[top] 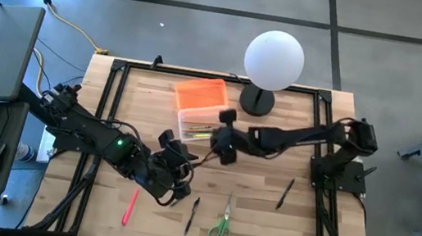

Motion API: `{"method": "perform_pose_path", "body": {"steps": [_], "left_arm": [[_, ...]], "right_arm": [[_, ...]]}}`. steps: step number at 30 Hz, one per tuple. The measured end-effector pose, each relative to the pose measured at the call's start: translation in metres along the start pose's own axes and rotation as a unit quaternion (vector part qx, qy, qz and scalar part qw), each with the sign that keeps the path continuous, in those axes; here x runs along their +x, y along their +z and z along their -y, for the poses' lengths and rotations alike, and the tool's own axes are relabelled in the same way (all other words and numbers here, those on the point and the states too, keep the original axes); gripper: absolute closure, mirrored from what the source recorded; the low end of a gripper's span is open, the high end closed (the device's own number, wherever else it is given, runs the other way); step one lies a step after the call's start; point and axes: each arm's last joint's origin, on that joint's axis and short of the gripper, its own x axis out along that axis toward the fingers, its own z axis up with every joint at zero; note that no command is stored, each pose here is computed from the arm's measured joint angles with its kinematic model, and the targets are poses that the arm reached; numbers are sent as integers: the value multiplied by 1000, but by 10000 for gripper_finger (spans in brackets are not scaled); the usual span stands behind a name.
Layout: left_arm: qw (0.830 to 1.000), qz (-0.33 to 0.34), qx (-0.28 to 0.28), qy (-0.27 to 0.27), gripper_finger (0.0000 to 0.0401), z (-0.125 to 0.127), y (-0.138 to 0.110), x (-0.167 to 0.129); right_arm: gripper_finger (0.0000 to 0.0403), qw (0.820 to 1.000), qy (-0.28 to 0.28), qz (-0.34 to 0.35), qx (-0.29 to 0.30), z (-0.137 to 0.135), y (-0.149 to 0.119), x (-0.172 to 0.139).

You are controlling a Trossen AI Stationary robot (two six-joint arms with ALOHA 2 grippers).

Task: Pick & place school supplies into a supply box
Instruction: Put the green crayon into the transparent supply box

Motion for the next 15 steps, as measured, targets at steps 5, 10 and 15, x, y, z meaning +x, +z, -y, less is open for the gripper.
{"method": "perform_pose_path", "body": {"steps": [5,10,15], "left_arm": [[1000,-10,5,-3,284,1,-3,2],[1000,-9,6,-3,284,1,-3,2],[1000,-9,6,-1,284,0,-3,2]], "right_arm": [[401,998,-27,-52,-17,7,-11,46],[401,997,-21,-70,-21,9,-11,86],[393,995,4,-93,-36,5,-16,119]]}}
